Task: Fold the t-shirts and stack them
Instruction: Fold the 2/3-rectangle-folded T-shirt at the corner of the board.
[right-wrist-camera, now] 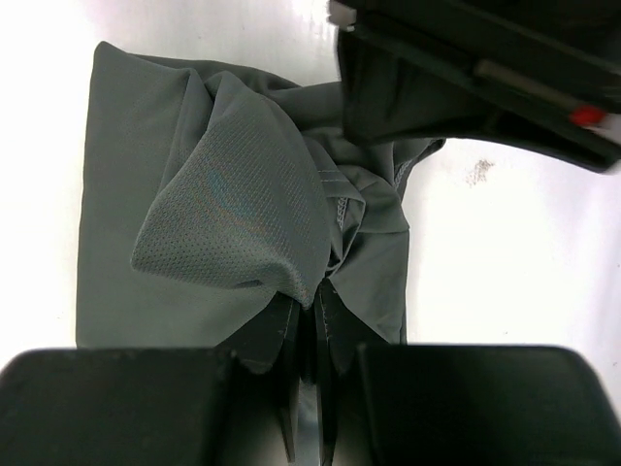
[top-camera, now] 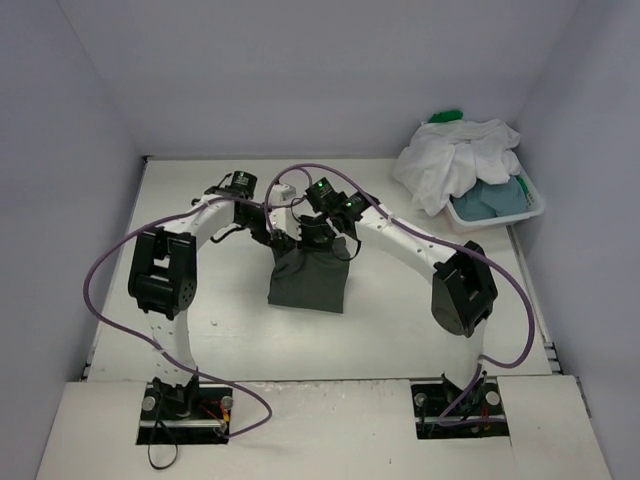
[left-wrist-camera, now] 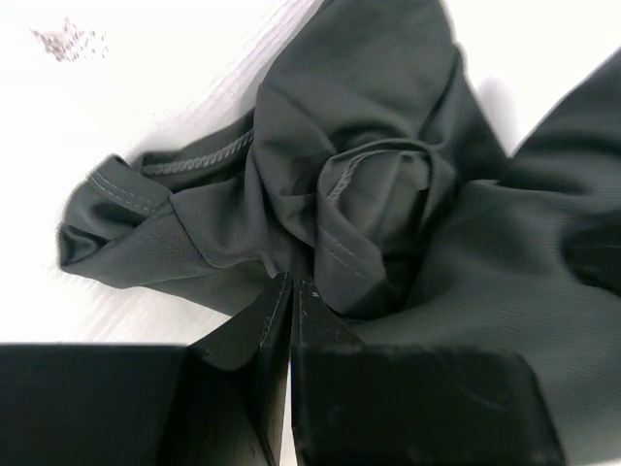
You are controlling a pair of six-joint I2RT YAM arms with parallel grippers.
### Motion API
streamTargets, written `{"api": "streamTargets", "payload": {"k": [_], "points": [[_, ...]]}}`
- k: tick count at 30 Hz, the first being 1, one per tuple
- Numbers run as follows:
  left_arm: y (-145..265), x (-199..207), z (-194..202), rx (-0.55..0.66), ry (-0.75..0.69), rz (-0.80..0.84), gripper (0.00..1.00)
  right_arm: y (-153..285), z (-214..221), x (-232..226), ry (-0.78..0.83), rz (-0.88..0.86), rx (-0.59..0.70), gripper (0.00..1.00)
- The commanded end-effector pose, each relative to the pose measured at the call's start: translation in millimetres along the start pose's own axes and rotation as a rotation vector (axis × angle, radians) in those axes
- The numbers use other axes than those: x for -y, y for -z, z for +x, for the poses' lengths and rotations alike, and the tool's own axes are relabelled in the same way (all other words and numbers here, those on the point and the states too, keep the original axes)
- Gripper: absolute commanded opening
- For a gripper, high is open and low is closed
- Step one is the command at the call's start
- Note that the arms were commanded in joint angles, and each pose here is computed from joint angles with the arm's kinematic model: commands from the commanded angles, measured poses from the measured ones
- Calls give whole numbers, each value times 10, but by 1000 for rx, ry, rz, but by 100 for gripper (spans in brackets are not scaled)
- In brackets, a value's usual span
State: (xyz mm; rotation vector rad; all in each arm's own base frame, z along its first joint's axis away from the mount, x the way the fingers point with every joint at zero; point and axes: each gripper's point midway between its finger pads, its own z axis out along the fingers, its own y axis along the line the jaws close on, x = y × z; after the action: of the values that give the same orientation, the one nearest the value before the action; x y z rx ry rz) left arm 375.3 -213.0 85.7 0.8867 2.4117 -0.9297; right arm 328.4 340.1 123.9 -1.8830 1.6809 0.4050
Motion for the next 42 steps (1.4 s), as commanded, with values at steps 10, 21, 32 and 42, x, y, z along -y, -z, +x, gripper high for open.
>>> {"api": "streamTargets", "payload": {"k": [10, 21, 32, 42], "points": [[-316, -36, -129, 11, -18, 56, 0, 66, -86, 291, 14, 39, 65, 0], [-431, 202, 13, -53, -66, 101, 0, 33, -42, 440, 8, 58, 63, 0], [-412, 552, 159, -111, -105, 180, 0, 97, 7, 700, 0, 110, 60, 0], [-481, 710, 201, -131, -119, 236, 0, 58, -36, 808, -12, 110, 88, 0]]}}
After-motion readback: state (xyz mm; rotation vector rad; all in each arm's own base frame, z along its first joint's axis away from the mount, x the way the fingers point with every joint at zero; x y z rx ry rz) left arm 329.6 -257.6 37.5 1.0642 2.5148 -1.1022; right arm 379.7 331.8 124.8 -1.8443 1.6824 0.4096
